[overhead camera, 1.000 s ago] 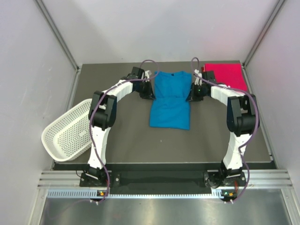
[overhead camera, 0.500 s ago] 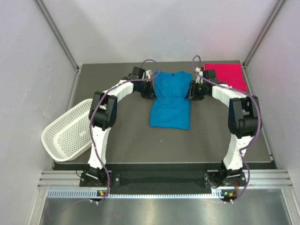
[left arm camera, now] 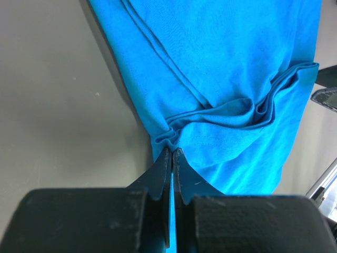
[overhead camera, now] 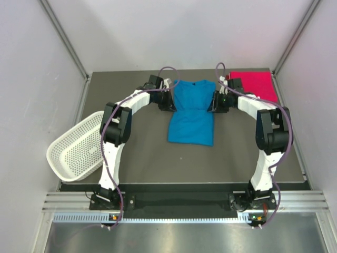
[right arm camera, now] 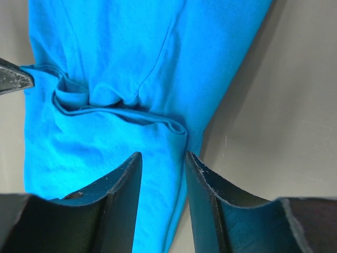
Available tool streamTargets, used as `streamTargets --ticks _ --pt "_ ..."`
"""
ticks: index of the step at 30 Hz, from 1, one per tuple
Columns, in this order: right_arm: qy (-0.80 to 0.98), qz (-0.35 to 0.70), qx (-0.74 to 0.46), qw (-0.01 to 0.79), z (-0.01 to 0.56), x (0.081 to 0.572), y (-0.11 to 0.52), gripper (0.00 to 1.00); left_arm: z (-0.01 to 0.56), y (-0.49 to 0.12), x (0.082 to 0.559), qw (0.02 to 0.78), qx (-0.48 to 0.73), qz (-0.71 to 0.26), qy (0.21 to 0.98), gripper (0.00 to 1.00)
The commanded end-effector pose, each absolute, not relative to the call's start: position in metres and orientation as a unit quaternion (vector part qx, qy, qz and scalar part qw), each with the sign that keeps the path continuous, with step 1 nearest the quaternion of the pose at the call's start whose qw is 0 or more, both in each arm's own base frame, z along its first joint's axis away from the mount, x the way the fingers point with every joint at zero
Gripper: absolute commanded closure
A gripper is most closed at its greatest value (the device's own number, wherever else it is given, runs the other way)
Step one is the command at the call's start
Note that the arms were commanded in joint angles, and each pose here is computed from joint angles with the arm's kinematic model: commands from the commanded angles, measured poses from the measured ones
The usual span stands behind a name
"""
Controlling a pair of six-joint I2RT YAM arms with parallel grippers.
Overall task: Fold and stack the t-shirts
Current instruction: Fold the tshirt
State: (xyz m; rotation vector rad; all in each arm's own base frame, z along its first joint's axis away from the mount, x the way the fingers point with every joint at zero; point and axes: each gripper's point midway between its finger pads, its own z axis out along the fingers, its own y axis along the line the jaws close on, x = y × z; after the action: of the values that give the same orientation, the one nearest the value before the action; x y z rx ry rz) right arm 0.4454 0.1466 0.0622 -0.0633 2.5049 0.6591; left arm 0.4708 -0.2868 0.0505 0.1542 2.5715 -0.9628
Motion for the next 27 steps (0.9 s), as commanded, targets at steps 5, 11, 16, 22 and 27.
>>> streamTargets --ticks 5,11,16,22,27 --pt "0.923 0.254 -0.025 0.289 0.069 0.464 0.149 0.61 0.09 -0.297 0.484 0.242 0.073 -0.37 0.894 1.0" --pt "0.924 0.246 -0.015 0.294 0.074 0.466 0.146 0.93 0.09 -0.297 0.484 0.242 0.071 -0.371 0.894 1.0" --pt "0.92 0.234 -0.011 0.315 0.092 0.461 0.14 0.96 0.103 -0.297 0.484 0.255 0.07 -0.375 0.889 1.0" --pt "0.915 0.233 -0.009 0.328 0.104 0.458 0.14 0.81 0.111 -0.297 0.491 0.269 0.062 -0.375 0.885 1.0" --pt "0.923 0.223 -0.004 0.314 0.091 0.457 0.136 0.99 0.107 -0.298 0.492 0.265 0.061 -0.375 0.886 1.0"
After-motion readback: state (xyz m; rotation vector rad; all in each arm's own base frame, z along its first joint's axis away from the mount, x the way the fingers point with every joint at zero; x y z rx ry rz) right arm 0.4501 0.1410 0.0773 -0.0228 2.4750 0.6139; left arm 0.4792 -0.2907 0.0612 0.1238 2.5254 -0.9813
